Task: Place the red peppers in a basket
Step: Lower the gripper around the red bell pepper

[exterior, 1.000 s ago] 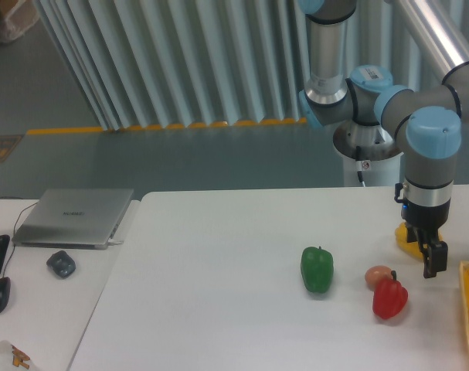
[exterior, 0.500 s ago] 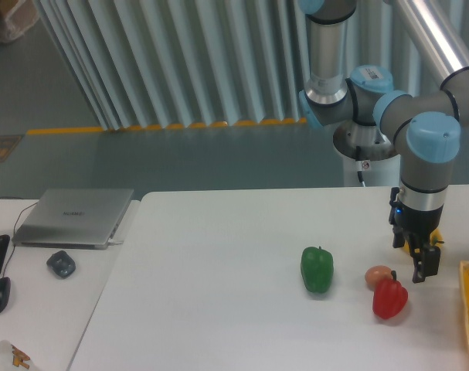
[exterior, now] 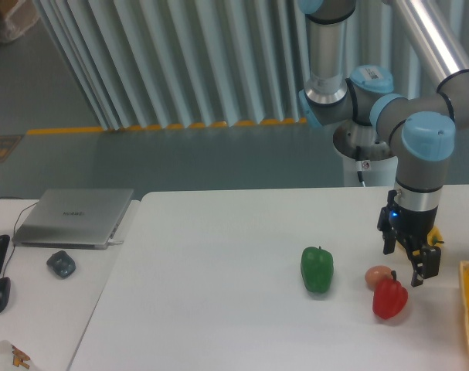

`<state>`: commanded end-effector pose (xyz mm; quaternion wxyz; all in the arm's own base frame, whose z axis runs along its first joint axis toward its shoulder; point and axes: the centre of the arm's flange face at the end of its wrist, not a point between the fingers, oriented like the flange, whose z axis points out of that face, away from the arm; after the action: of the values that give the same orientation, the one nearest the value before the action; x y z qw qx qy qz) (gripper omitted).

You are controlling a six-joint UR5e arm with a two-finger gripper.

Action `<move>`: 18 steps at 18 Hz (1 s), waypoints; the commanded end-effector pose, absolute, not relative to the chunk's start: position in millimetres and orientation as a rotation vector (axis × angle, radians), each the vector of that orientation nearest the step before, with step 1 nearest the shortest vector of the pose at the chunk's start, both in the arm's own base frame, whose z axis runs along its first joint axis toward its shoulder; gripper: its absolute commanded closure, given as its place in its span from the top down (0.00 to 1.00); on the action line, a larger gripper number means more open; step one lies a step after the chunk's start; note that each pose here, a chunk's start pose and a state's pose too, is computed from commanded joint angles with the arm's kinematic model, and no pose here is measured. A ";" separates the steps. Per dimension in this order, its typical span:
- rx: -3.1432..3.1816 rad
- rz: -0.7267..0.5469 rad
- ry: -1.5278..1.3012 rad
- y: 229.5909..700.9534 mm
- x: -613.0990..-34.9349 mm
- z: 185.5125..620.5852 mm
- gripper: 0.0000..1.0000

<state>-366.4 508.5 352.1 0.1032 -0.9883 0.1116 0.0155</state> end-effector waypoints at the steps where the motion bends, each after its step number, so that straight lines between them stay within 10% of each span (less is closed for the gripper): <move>1: -2.919 0.044 0.282 509.7 -366.4 352.8 1.00; 7: -2.978 0.118 -0.204 531.1 -360.8 333.8 1.00; 18: -3.019 0.149 -0.282 550.5 -356.3 312.5 1.00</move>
<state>-356.3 550.5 312.5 0.0529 -0.9931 -0.0928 0.0491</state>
